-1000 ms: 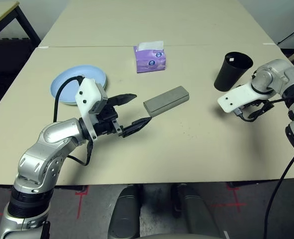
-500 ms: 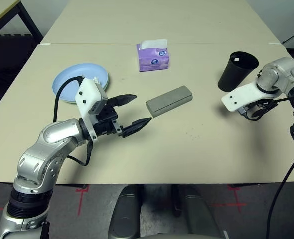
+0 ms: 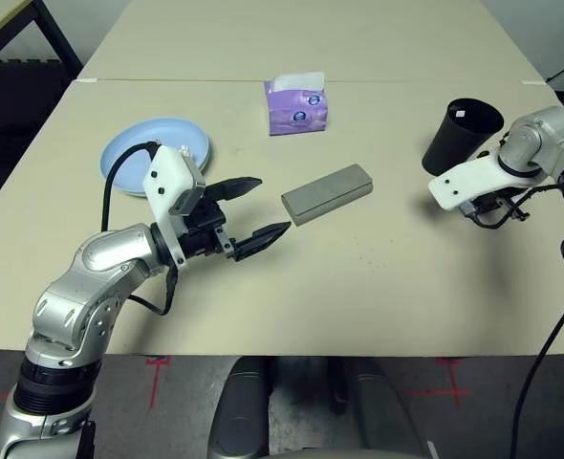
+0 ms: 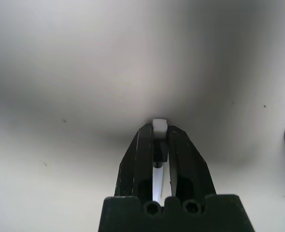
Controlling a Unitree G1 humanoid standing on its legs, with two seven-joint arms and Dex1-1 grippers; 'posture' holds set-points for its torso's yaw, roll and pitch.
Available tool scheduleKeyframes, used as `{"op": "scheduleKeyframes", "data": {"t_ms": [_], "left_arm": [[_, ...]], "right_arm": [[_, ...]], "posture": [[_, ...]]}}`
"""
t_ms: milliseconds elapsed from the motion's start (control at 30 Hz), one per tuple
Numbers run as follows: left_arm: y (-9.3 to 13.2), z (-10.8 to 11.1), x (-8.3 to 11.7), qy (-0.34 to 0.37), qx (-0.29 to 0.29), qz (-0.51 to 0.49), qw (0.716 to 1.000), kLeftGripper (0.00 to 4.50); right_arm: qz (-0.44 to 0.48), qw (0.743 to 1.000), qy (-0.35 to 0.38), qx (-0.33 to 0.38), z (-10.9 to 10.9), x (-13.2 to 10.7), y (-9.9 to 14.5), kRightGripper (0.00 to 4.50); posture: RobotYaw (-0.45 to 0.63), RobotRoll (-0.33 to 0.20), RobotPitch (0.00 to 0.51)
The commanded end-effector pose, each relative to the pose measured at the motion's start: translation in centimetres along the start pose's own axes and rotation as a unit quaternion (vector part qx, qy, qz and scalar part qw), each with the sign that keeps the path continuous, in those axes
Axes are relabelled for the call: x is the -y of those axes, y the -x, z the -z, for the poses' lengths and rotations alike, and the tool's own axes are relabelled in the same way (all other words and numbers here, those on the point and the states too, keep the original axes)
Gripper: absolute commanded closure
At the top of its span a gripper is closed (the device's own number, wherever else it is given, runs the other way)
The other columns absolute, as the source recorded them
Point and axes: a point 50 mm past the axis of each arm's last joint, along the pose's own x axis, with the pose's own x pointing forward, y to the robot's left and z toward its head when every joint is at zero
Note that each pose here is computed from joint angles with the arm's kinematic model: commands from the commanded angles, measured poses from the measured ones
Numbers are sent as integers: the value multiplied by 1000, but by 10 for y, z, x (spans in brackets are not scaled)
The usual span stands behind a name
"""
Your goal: Organize and tidy the items on the table.
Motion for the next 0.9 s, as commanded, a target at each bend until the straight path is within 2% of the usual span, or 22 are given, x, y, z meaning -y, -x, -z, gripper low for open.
{"op": "scheduleKeyframes", "data": {"t_ms": [33, 267, 433, 767, 900], "left_arm": [[0, 2, -1, -1, -6, 3, 1000, 0], [-5, 3, -4, -1, -5, 5, 1000, 0], [-8, 4, -8, -2, -1, 8, 1000, 0], [-13, 3, -14, -9, 4, 13, 1000, 0], [-14, 4, -15, -11, 4, 14, 1000, 0]], "right_arm": [[11, 996, -28, 80, -6, 5, 19, 4209], [48, 981, -65, 178, -15, 16, 45, 4209], [83, 959, -100, 253, -25, 24, 62, 4209], [104, 896, -162, 401, -42, 31, 92, 4209], [133, 862, -186, 451, -48, 39, 102, 4209]], "posture": [[115, 0, 207], [85, 0, 180], [68, 0, 163], [50, 0, 141], [45, 0, 136]]}}
